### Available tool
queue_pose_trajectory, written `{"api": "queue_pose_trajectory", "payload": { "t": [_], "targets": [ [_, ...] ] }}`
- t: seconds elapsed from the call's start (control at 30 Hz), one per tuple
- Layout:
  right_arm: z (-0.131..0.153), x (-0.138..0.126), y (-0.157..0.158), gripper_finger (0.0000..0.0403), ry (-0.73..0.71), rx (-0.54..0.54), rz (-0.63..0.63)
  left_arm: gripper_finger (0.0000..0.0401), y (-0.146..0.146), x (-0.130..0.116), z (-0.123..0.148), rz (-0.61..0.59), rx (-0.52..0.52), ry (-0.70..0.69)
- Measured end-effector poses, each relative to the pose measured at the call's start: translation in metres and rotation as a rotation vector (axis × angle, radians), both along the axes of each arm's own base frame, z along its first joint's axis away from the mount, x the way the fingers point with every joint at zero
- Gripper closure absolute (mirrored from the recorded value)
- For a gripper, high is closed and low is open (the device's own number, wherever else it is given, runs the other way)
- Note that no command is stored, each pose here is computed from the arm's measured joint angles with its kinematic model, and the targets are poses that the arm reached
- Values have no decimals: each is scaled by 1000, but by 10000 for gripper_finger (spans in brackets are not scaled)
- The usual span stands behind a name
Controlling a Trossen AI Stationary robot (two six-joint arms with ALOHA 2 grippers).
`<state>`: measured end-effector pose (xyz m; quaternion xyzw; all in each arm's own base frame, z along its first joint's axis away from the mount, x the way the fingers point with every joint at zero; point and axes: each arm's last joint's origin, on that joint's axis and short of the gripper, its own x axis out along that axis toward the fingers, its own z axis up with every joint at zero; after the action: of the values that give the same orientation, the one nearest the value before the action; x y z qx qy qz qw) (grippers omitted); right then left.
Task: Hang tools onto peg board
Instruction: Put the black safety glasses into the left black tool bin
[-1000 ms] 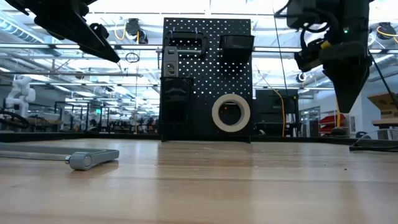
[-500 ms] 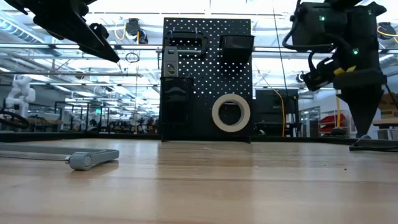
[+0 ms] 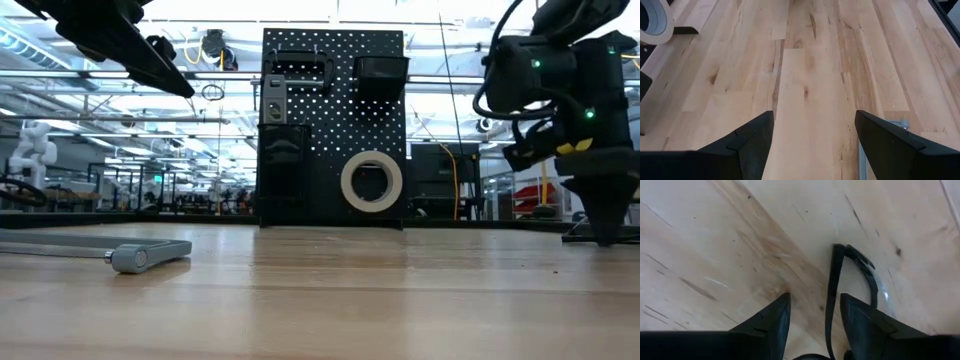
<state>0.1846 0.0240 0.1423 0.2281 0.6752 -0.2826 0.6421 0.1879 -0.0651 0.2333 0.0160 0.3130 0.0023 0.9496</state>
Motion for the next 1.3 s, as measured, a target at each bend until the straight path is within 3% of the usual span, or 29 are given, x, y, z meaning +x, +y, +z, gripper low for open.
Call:
{"api": "queue_pose_trajectory", "payload": {
  "t": [0.2,0.57,0.93,1.3],
  "targets": [
    [-2,0,-1,266,-10,10,-7,118,0,0,0,1,0,0],
    [-3,3,-2,391,-42,36,-1,118,0,0,0,1,0,0],
    [13,19,1,399,-124,0,55,118,0,0,0,1,0,1],
    [87,56,18,401,-300,-148,203,118,0,0,0,1,2,1]
  ]
}}
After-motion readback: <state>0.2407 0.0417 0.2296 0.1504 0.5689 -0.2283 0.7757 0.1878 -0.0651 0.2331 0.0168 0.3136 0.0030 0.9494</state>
